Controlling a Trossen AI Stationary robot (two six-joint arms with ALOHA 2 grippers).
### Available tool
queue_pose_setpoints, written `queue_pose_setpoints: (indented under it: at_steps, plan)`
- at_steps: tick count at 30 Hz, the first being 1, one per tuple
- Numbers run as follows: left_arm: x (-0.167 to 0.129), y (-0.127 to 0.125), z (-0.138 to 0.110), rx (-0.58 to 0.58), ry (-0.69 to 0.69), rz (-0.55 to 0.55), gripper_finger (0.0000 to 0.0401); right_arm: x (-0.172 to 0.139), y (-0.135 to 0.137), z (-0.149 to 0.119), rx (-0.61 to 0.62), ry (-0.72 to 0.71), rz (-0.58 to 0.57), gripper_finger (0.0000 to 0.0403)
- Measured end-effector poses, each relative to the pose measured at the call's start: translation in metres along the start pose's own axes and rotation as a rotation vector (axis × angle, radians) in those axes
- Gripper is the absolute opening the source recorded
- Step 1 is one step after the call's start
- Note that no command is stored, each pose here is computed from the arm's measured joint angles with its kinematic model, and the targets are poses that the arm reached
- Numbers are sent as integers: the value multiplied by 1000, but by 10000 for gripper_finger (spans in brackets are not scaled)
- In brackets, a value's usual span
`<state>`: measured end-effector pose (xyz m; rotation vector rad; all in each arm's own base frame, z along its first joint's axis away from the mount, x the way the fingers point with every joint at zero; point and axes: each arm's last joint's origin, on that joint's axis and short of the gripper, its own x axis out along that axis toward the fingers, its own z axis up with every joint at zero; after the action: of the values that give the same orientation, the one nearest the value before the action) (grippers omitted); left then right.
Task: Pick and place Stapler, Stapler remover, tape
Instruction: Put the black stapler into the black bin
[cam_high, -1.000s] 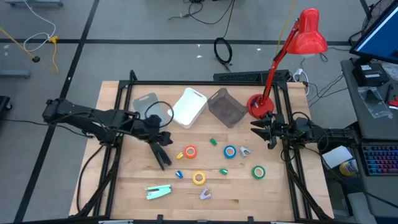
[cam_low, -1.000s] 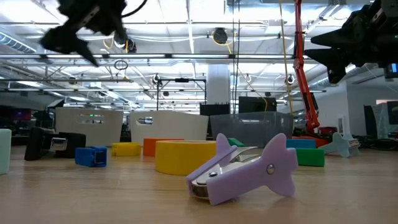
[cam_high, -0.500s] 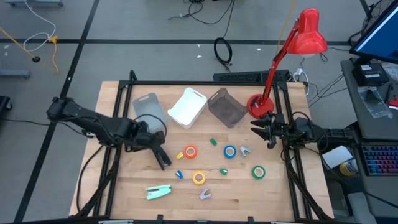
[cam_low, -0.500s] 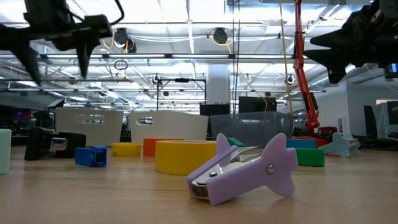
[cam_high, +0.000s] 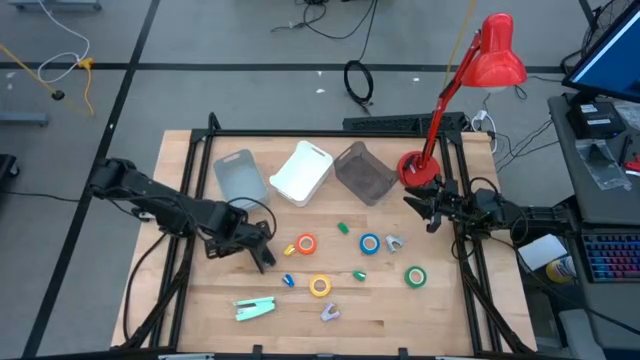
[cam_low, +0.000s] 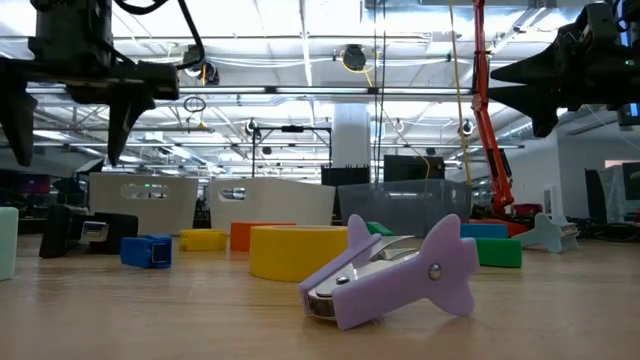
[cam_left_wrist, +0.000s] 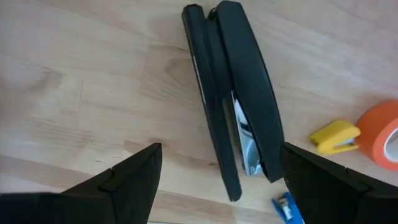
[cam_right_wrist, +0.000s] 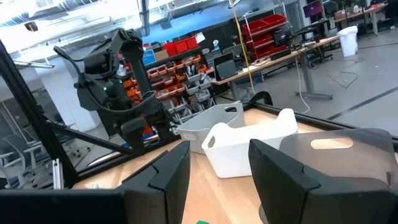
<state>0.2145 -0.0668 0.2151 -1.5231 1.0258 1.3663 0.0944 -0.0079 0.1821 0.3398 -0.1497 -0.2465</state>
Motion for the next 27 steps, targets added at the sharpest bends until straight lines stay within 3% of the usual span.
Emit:
queue_pose_setpoints:
  at_steps: [27]
  plan:
    - [-1,-5,6,-58,-166,-135,324,0,0,0,38,1,1,155]
